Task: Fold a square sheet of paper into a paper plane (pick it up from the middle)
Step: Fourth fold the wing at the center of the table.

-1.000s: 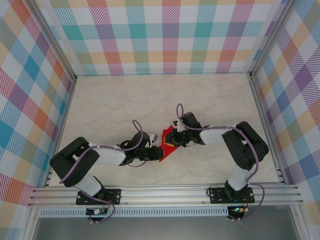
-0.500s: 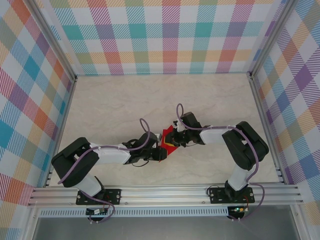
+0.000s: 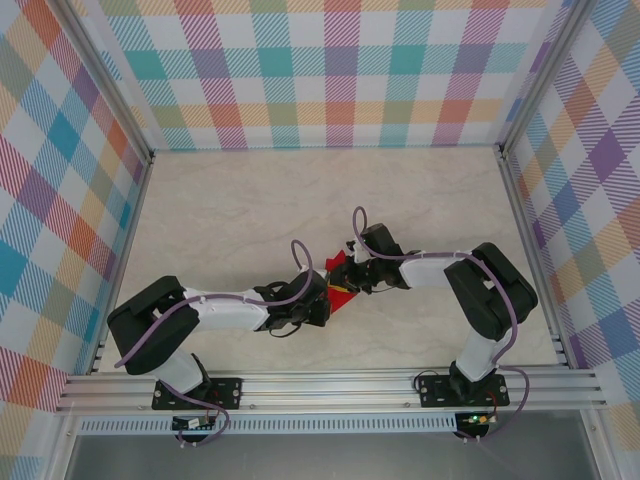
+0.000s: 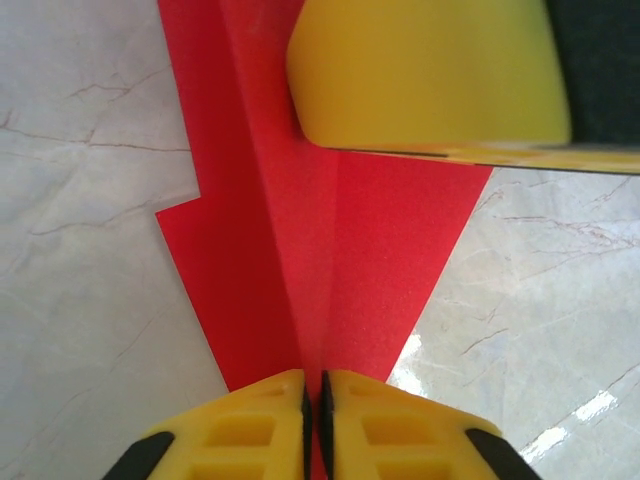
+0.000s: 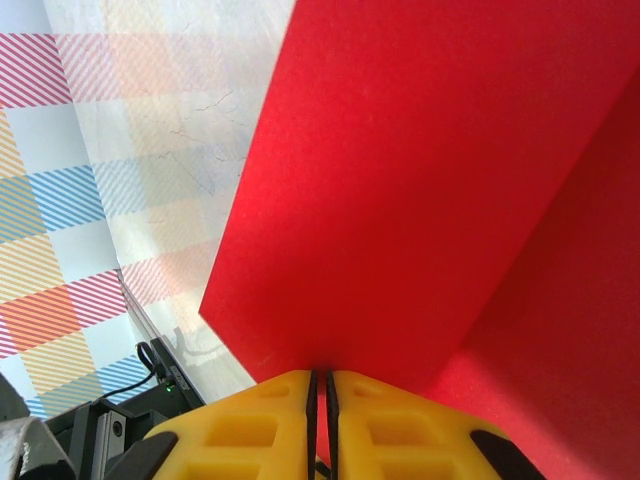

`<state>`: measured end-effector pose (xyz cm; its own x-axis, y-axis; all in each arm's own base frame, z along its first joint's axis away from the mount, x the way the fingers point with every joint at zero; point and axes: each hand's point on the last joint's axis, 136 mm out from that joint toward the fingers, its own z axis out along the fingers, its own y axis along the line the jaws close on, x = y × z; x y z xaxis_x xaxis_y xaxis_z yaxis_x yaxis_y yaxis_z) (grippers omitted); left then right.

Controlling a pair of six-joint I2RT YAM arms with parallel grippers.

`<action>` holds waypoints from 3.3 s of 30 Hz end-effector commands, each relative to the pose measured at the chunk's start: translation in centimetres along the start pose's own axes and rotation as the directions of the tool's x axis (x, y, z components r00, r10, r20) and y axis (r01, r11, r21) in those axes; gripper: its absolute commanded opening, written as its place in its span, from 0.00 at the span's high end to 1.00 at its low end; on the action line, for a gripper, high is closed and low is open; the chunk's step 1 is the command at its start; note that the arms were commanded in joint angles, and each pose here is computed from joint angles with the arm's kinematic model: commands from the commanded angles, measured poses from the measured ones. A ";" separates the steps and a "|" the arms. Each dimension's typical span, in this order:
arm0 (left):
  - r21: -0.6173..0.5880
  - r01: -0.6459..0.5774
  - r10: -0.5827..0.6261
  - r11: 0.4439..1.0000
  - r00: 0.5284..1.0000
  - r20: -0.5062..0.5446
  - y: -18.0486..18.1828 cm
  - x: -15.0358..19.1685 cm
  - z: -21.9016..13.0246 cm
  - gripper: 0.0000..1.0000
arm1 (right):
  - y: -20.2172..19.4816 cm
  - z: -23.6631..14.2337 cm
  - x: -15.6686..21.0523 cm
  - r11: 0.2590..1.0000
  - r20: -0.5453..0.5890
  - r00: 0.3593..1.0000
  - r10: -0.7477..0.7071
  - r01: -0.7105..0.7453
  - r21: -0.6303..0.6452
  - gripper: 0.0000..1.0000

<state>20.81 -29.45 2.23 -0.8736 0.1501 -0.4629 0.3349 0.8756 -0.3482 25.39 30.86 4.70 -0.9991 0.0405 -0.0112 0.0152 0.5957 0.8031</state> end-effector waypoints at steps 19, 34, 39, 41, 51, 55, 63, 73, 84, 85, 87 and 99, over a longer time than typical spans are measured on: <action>0.293 0.103 -0.099 0.951 0.995 -0.027 -1.0 -0.3 -0.6 0.98 | 1.0 -2.8 0.9 0.998 0.052 0.997 -0.053 0.052 0.025 0.83; 0.408 0.193 -0.163 0.892 0.981 -0.109 -1.1 -0.3 -0.1 0.98 | 2.8 -1.8 1.0 0.994 0.011 0.997 -0.079 0.080 -0.069 0.84; 0.411 0.219 -0.183 0.885 0.975 -0.125 -0.8 -0.1 0.2 0.98 | 2.6 -0.9 0.6 0.995 -0.011 0.998 -0.068 0.067 -0.075 0.85; 0.412 0.226 -0.192 0.883 0.974 -0.125 -0.6 -0.2 0.3 0.97 | 2.5 -0.5 0.3 0.995 -0.011 0.998 -0.067 0.066 -0.073 0.85; 0.447 0.268 -0.220 0.854 0.963 -0.158 -0.3 0.1 0.4 0.97 | 1.0 0.5 -0.6 0.999 0.000 0.999 -0.037 0.037 -0.022 0.86; 0.457 0.285 -0.232 0.843 0.958 -0.169 -0.1 0.0 0.6 0.97 | 0.5 0.9 -0.9 0.999 0.001 0.999 -0.033 0.033 -0.010 0.86; 0.398 0.318 -0.261 0.860 0.946 -0.192 1.1 0.5 1.1 0.90 | -0.5 1.8 -1.2 1.000 -0.011 1.000 -0.016 0.016 -0.001 0.87; 0.326 0.327 -0.272 0.887 0.941 -0.202 2.1 1.2 0.8 0.83 | -1.4 2.2 -1.2 1.000 -0.021 1.000 0.008 -0.008 0.012 0.87; 0.187 0.365 -0.320 0.912 0.918 -0.233 4.3 2.9 2.0 1.00 | 0.5 0.6 -1.6 0.999 0.018 1.000 -0.019 0.019 -0.029 0.86; 0.168 0.371 -0.328 0.913 0.915 -0.235 4.6 3.1 2.1 1.00 | 0.8 0.1 -1.7 0.999 0.034 0.999 -0.028 0.028 -0.024 0.86; 0.167 0.377 -0.333 0.911 0.912 -0.240 4.7 3.4 2.2 1.00 | 1.0 -1.0 -2.0 0.999 0.068 0.997 -0.037 0.038 -0.011 0.85; 0.228 0.412 -0.342 0.882 0.893 -0.293 3.6 3.5 2.6 1.00 | 1.5 -0.4 -0.4 0.998 0.001 0.999 -0.050 0.050 -0.046 0.85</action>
<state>21.10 -29.57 1.76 -0.9879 0.0027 -0.1554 0.1241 0.6153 -0.7785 26.89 30.77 6.91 -0.9952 0.0609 -0.0762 -0.0279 0.5703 0.8210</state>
